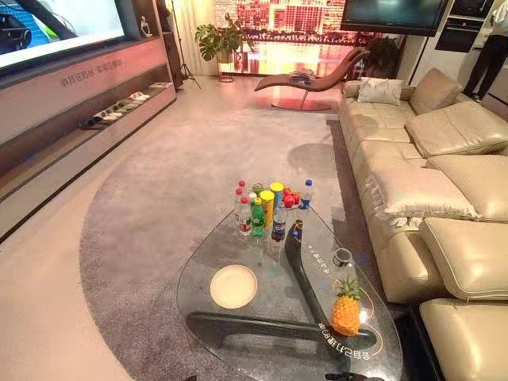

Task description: Pick up the fruit to the plate

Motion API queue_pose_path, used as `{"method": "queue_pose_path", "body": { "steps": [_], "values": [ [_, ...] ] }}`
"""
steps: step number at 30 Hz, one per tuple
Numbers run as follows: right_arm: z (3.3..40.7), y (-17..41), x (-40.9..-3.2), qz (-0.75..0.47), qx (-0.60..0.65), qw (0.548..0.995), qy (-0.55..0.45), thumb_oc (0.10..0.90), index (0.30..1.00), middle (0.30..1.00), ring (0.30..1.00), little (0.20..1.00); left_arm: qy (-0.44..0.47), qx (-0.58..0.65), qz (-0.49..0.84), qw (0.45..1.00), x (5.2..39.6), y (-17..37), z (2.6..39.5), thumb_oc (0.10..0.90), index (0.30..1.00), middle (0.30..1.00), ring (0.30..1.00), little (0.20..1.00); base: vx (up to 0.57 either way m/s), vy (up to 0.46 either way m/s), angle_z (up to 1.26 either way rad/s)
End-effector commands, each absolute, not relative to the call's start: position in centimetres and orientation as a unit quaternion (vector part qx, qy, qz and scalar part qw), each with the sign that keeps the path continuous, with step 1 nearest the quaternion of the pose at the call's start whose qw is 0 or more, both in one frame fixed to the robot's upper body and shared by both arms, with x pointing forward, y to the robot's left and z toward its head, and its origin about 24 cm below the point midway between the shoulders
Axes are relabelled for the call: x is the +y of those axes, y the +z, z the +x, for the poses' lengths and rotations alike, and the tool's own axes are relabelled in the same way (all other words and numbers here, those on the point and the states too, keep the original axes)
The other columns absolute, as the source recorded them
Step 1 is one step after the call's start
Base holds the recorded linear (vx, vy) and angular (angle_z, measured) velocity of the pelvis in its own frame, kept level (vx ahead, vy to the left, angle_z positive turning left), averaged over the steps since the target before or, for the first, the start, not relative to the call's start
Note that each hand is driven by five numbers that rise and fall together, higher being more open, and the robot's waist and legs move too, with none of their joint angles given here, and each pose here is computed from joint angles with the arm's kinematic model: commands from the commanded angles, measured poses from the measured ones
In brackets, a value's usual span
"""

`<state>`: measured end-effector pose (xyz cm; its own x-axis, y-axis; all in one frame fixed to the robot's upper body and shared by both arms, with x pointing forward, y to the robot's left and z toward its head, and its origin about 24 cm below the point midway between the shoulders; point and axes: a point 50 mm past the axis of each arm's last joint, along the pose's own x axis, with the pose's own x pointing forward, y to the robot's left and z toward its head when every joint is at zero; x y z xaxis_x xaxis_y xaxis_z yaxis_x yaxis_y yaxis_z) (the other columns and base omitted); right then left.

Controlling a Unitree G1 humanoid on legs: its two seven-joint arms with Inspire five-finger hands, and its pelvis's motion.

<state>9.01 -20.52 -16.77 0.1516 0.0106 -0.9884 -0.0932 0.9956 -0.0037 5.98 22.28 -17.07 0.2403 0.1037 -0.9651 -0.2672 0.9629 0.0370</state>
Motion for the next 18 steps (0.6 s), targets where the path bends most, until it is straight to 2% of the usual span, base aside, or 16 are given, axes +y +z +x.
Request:
{"method": "queue_pose_path", "body": {
  "steps": [1,18],
  "values": [
    [7.1,-17.12,-20.65,-0.057,0.695,0.715,0.054,0.8,0.9,0.9,0.9,0.9,0.102,0.604,-0.071,0.787,21.11,-17.08,7.72,0.8,0.9,0.9,0.9,0.9,0.18,0.139,-0.63],
    [7.39,-17.1,-20.71,-0.07,0.689,0.719,0.047,0.8,0.9,0.9,0.9,0.9,0.105,0.595,-0.074,0.794,20.95,-17.05,7.96,0.8,0.9,0.9,0.9,0.9,0.0,0.0,0.0]
  ]
}}
